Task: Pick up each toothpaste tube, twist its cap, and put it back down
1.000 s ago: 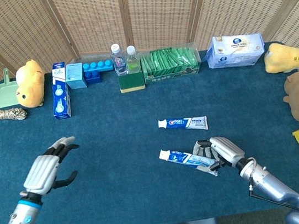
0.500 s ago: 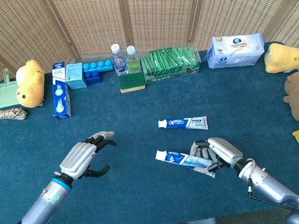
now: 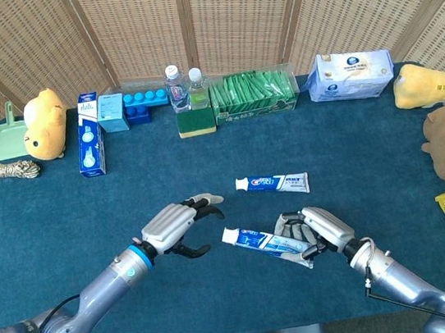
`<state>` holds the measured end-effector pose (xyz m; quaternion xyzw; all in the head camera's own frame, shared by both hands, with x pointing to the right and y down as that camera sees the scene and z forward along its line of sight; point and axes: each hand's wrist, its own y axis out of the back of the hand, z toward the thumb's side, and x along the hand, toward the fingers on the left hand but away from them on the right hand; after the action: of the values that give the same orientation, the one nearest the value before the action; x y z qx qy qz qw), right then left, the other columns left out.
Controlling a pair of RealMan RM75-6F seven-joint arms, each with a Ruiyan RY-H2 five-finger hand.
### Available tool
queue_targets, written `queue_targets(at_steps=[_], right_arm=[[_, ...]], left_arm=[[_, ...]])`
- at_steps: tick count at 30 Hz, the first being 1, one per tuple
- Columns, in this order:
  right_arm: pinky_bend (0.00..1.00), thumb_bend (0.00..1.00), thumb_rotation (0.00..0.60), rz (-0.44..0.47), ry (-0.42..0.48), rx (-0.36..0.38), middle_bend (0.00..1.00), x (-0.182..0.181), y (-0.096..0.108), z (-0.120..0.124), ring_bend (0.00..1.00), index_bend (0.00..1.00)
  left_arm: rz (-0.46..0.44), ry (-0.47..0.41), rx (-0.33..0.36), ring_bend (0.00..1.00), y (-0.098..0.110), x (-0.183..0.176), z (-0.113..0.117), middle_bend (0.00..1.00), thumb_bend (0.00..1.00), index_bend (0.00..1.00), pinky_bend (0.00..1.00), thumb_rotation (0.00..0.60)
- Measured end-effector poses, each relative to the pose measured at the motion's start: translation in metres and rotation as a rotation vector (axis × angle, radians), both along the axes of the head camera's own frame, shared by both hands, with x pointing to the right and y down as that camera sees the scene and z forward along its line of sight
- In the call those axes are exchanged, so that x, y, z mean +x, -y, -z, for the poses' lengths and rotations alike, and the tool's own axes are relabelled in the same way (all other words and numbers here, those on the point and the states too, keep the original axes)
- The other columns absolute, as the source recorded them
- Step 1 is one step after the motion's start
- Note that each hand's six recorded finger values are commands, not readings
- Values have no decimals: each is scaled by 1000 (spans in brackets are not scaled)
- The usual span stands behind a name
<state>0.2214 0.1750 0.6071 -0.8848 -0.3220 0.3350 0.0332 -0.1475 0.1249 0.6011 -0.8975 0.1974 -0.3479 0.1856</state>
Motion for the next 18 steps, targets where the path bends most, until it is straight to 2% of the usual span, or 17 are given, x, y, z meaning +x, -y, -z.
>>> queue_targets(at_steps=[18], right_arm=[[748,526,600,15,33,-17,713,-14,-1,2,659,882]], left_arm=[[9,-39,-52,82,-3,24,-7,135,294,321,206,600]])
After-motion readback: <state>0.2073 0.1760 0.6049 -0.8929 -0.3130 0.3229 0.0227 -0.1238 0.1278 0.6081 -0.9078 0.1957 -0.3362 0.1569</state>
